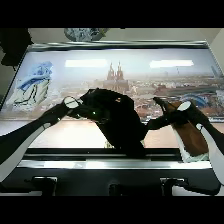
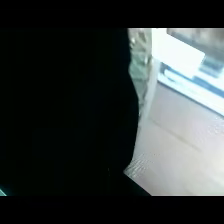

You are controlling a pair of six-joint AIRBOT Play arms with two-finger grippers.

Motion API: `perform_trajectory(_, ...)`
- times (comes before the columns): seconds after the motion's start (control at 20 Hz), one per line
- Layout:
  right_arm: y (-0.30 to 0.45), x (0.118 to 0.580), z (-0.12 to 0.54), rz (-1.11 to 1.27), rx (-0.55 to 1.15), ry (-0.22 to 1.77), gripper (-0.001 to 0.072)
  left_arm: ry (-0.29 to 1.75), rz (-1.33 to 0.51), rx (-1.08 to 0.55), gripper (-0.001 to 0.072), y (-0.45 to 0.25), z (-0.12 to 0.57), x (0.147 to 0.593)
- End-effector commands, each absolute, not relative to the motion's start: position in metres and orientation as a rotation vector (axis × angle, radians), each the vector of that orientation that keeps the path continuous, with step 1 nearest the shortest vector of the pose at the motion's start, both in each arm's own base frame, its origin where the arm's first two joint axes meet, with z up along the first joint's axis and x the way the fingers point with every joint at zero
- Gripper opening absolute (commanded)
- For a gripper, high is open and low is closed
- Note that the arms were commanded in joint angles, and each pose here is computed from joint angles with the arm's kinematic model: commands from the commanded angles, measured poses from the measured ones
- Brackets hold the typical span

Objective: Fold the shirts.

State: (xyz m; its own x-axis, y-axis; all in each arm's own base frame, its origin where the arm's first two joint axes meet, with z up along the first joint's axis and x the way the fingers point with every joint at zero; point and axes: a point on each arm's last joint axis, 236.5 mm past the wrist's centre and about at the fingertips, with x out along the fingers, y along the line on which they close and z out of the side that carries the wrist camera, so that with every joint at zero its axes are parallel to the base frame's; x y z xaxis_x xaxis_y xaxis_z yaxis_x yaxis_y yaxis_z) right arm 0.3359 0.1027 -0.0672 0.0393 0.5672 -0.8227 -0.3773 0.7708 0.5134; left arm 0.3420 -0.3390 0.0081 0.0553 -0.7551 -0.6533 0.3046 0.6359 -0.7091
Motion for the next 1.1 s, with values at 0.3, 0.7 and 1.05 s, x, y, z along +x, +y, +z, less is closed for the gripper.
perform_trajectory(0.3, 0.079, 0.32, 0.503, 0.353, -0.508, -0.178, 0.005, 0.063, -0.813, -0.183, 0.0027, -0.216, 0.49, 0.335)
perform_trajectory(0.7, 0.081, 0.197, 0.566, 0.273, -0.49, -0.341, 0.0051, -0.174, -0.725, -0.221, 0.0027, -0.164, 0.575, 0.234)
perform_trajectory(1.05, 0.084, 0.352, 0.384, 0.523, -0.395, 0.34, 0.0051, 0.352, -0.404, -0.085, 0.0027, -0.129, 0.403, 0.35)
